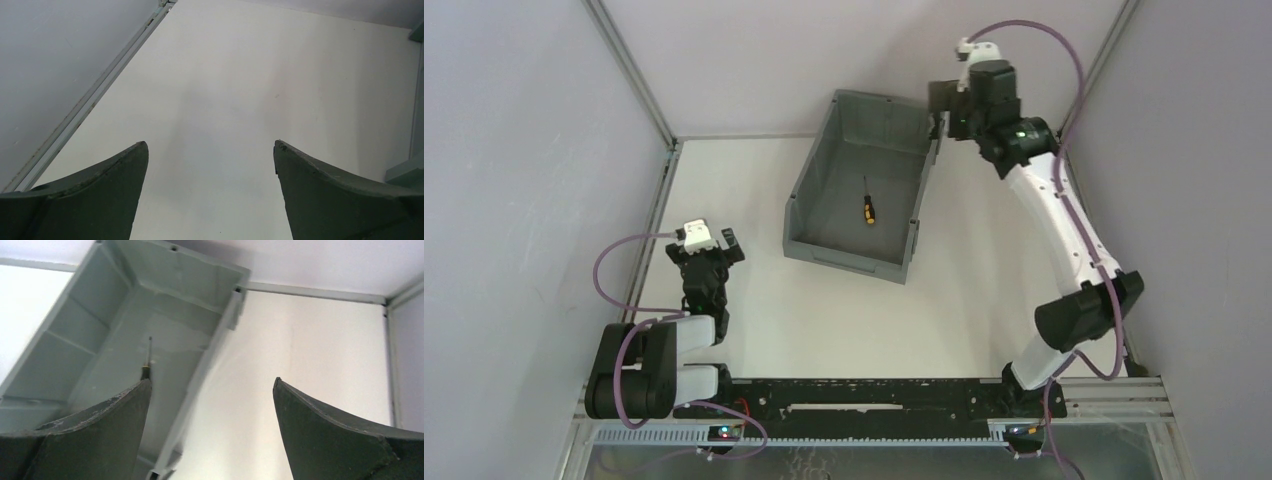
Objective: Put the screwdriver in the bin
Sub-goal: Reset both arms
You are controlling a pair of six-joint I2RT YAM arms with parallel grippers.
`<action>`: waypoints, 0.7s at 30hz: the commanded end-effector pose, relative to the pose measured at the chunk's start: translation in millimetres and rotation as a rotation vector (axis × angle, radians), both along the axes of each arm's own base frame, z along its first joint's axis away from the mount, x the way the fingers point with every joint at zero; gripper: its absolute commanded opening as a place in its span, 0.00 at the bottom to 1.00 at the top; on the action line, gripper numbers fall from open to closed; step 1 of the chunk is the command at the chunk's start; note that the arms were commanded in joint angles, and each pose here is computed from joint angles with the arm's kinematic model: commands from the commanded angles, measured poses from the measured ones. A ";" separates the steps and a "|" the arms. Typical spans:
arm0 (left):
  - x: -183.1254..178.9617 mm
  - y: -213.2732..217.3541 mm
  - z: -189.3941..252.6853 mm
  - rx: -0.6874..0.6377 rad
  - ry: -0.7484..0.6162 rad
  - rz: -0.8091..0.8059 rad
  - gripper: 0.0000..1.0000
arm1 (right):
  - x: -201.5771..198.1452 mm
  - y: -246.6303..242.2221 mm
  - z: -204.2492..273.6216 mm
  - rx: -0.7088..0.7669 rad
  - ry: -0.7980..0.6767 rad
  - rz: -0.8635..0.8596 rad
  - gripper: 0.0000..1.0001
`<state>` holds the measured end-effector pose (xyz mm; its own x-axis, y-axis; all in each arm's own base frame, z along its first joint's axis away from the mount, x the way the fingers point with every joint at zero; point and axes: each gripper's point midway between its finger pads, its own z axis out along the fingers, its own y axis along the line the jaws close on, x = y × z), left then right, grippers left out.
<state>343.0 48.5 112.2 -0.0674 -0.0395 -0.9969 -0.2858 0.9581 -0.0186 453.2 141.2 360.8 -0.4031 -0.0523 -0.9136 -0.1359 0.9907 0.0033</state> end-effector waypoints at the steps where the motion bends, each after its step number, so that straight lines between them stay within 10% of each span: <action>1: 8.7 1.2 23.5 0.024 -0.065 0.006 1.00 | -10.8 -39.2 32.8 0.064 -0.101 -0.008 1.00; 21: 8.8 1.2 23.4 0.024 -0.065 0.006 1.00 | -25.0 -95.4 3.4 0.091 -0.182 -0.055 1.00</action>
<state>343.0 48.5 112.2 -0.0674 -0.0395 -0.9969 -0.2858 0.9581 -0.0186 429.1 45.8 333.4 -0.3512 0.0514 -0.9349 -0.0677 0.9945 0.0801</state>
